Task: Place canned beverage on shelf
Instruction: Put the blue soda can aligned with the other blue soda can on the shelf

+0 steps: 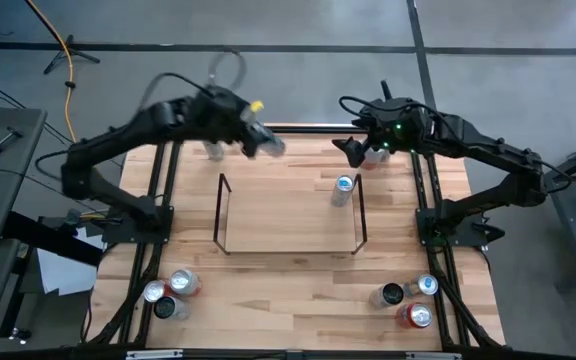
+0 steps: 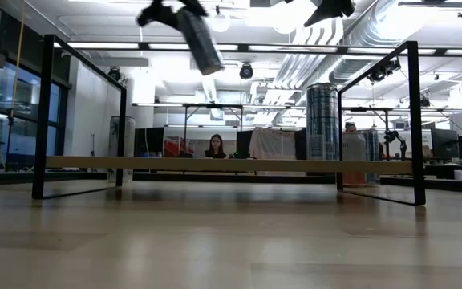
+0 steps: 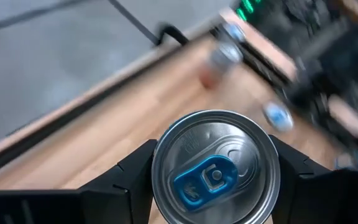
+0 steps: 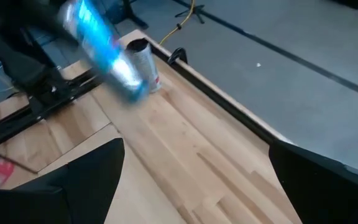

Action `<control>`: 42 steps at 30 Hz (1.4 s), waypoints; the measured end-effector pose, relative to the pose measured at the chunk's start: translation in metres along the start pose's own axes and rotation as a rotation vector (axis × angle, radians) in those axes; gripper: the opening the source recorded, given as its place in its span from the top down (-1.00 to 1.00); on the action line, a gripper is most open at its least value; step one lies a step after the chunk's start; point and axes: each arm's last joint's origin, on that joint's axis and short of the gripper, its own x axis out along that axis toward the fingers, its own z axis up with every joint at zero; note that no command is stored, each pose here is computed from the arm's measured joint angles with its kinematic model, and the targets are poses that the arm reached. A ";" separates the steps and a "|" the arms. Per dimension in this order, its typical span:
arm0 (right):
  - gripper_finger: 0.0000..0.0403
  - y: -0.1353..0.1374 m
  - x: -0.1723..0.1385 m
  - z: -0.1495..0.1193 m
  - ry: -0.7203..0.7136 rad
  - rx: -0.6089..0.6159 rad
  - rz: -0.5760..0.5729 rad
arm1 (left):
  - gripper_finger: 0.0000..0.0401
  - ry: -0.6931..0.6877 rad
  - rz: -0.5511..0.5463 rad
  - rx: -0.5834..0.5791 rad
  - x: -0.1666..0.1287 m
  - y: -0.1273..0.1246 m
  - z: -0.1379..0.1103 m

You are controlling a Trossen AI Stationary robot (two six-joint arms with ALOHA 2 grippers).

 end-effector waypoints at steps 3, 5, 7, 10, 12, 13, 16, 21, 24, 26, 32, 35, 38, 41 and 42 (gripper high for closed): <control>-0.92 0.000 0.000 0.001 -0.017 0.003 -0.015 | 0.08 0.064 -0.042 0.096 0.023 -0.025 -0.006; -0.92 0.000 0.000 0.002 -0.026 0.006 -0.016 | 0.08 0.096 -0.061 0.151 0.037 -0.040 -0.011; -0.92 0.000 0.000 0.002 -0.025 0.012 -0.018 | 0.08 0.127 -0.075 0.195 0.049 -0.053 -0.015; -0.92 -0.001 -0.001 0.002 -0.033 0.028 -0.032 | 0.08 0.152 -0.106 0.280 0.061 -0.071 -0.021; -0.92 -0.002 -0.003 0.002 -0.043 0.031 -0.046 | 0.08 0.183 -0.135 0.336 0.067 -0.080 -0.028; -0.92 -0.002 -0.005 0.003 -0.048 0.035 -0.049 | 0.08 0.200 -0.146 0.361 0.070 -0.084 -0.032; -0.92 -0.004 -0.009 0.003 -0.056 0.064 -0.053 | 0.08 0.256 -0.153 0.438 0.081 -0.093 -0.045; -0.92 -0.004 -0.010 0.002 -0.052 0.078 -0.054 | 0.08 0.329 -0.175 0.517 0.102 -0.105 -0.062; -0.92 -0.004 -0.010 0.001 -0.044 0.093 -0.056 | 0.08 0.382 -0.201 0.527 0.117 -0.111 -0.073; -0.92 -0.005 -0.009 0.001 -0.038 0.092 -0.058 | 0.08 0.414 -0.208 0.533 0.126 -0.114 -0.080; -0.92 -0.005 -0.010 0.001 -0.037 0.091 -0.057 | -0.02 0.459 -0.200 0.548 0.142 -0.118 -0.093; -0.92 -0.005 -0.010 0.001 -0.037 0.091 -0.057 | -0.09 0.450 -0.206 0.550 0.141 -0.119 -0.092; -0.92 -0.005 -0.010 0.001 -0.037 0.090 -0.057 | -0.11 0.430 -0.213 0.545 0.142 -0.121 -0.091; -0.92 -0.005 -0.010 0.001 -0.037 0.088 -0.057 | -0.12 0.428 -0.202 0.539 0.142 -0.120 -0.091; -0.92 -0.005 -0.010 0.001 -0.037 0.088 -0.057 | -0.12 0.428 -0.203 0.539 0.142 -0.120 -0.091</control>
